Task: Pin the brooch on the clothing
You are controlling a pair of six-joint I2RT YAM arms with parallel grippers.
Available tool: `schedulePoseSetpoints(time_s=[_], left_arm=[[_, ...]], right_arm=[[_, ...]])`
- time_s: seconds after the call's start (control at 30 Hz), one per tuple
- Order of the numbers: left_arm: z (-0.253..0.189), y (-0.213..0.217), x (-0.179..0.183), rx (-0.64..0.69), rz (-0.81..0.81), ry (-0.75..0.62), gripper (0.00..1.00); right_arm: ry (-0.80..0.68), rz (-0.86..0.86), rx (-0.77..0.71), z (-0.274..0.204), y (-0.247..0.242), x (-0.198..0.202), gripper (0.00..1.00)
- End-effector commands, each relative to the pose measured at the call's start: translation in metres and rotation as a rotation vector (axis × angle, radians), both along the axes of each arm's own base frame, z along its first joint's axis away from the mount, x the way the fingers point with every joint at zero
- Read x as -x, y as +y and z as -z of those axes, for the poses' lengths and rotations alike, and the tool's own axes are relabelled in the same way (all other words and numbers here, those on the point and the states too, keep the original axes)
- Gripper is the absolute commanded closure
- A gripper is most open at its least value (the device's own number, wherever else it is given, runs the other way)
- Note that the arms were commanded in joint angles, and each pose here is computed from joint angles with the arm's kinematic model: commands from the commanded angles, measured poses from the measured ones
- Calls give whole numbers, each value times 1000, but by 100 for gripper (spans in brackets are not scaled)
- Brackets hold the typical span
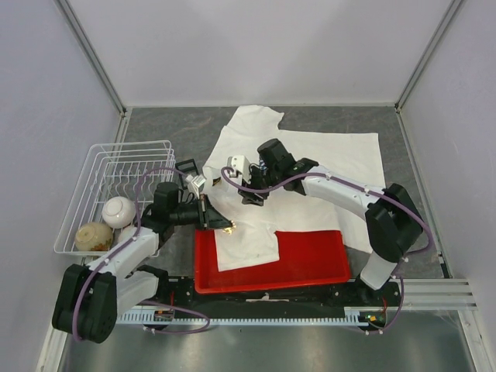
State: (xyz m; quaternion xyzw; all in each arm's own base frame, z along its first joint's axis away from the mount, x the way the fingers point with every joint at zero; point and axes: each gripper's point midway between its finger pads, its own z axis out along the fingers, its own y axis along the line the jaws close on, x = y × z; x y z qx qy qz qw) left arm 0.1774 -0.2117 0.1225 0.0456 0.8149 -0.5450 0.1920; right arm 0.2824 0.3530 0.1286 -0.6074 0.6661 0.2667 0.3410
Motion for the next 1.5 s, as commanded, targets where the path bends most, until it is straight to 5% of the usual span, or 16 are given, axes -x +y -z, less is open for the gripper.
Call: schedulePoseSetpoints(time_s=[0.0, 0.37, 0.97, 1.27, 1.37, 1.47], left_arm=[[-6, -1, -23, 19, -46, -99, 98], [9, 7, -46, -1, -106, -66, 98], [18, 7, -68, 27, -177, -63, 98], [20, 6, -73, 23, -188, -64, 98], [21, 7, -72, 22, -188, -59, 98], [21, 7, -72, 20, -192, -60, 98]], right_arm=[[-120, -116, -55, -5, 8, -16, 38], [-120, -236, -28, 16, 11, -9, 43], [-42, -160, -52, 15, 16, -18, 100], [26, -112, -99, 2, 17, -26, 98], [37, -110, -91, 4, 15, -25, 69], [44, -114, -92, 3, 16, -25, 60]])
